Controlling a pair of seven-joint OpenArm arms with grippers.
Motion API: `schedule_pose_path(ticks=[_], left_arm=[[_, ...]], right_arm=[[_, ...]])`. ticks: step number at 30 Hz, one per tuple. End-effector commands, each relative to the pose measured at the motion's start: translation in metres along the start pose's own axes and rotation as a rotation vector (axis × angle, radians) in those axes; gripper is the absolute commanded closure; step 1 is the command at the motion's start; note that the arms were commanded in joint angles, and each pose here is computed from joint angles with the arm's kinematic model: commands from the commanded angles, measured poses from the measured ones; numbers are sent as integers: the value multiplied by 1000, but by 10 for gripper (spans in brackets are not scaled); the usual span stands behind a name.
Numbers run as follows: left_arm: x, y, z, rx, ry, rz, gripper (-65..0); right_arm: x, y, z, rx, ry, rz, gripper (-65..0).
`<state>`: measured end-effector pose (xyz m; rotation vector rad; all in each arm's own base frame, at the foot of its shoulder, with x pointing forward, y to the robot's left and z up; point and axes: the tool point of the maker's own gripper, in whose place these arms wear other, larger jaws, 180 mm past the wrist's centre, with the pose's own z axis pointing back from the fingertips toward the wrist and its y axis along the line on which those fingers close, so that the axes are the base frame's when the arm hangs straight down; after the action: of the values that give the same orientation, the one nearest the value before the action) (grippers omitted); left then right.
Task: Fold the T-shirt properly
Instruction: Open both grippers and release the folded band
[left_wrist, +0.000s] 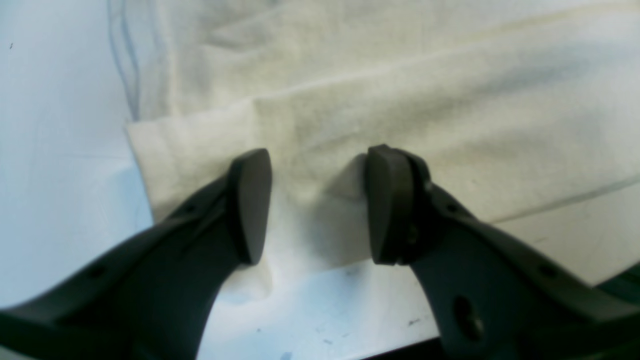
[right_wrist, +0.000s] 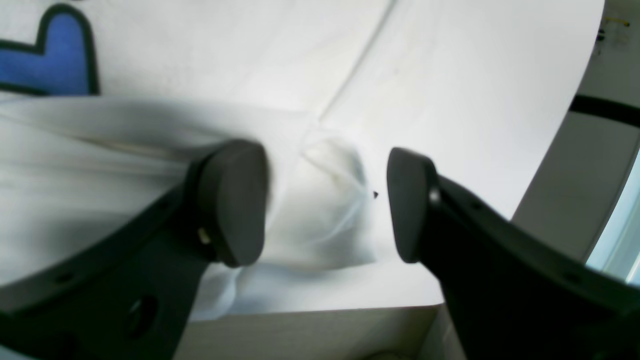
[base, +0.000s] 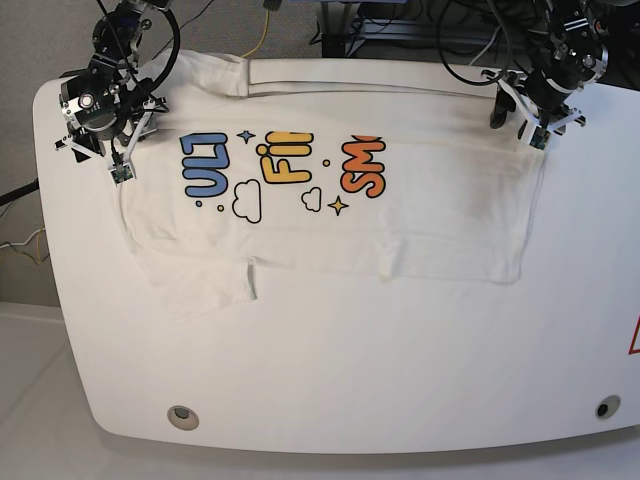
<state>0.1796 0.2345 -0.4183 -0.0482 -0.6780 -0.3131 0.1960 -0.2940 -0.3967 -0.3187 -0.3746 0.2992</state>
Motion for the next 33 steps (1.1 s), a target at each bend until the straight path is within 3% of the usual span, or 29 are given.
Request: schedule_pose_path(ticks=[1, 21, 33], left_arm=[[-8, 10, 5, 43, 56, -28, -292], [15, 13, 13, 66, 3, -72, -292], [48, 27, 21, 122, -78, -99, -292]], right_arm=[[6, -13, 5, -42, -17, 1, -387], [6, -13, 5, -42, -17, 1, -387], [11, -15, 10, -54, -34, 3, -387]])
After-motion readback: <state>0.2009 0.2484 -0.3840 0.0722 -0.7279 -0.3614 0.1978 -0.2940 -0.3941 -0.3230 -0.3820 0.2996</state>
